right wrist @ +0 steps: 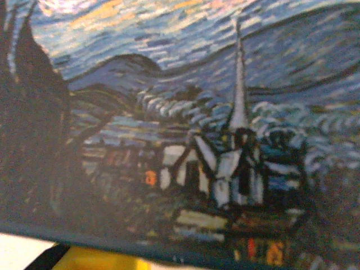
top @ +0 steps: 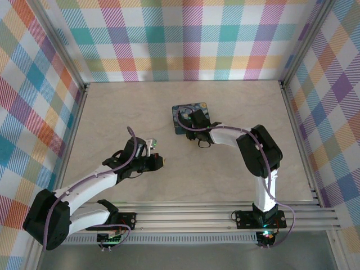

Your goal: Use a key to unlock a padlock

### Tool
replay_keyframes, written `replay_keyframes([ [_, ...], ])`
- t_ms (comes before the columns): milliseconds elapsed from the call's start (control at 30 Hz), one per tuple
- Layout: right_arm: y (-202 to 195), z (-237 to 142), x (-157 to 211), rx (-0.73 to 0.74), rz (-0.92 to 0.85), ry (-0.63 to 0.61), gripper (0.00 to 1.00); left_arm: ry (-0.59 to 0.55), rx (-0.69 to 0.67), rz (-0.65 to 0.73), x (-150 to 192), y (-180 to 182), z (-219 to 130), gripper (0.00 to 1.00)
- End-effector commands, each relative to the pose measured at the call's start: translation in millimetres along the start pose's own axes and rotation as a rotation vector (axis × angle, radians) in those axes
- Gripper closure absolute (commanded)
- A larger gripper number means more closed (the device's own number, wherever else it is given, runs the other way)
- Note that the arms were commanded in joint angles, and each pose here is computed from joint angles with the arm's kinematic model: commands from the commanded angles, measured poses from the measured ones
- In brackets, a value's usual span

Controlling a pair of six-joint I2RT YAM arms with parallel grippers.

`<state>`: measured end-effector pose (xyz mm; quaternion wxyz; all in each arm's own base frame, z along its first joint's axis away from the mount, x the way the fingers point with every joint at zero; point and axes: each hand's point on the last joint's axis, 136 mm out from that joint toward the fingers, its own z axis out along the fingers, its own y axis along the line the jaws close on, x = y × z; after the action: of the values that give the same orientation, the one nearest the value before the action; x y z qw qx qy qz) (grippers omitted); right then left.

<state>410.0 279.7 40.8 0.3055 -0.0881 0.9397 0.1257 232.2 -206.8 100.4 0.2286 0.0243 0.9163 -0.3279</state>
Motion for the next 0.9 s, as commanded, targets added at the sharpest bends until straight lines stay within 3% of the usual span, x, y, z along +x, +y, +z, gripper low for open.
replay_keyframes([
  [0, 10, 4, -20, -0.022, -0.018, -0.072, 0.76, -0.038, -0.001, -0.007, -5, 3, -4, 1.00],
  [367, 18, -17, -11, -0.089, -0.087, -0.040, 0.99, -0.053, 0.022, 0.004, 0, 2, -8, 1.00],
  [667, 33, -53, 23, -0.232, -0.034, 0.149, 1.00, -0.136, 0.103, 0.052, -10, -11, -13, 1.00],
  [867, 44, -75, 28, -0.305, 0.047, 0.242, 1.00, -0.240, 0.210, 0.176, -24, -31, -21, 1.00],
])
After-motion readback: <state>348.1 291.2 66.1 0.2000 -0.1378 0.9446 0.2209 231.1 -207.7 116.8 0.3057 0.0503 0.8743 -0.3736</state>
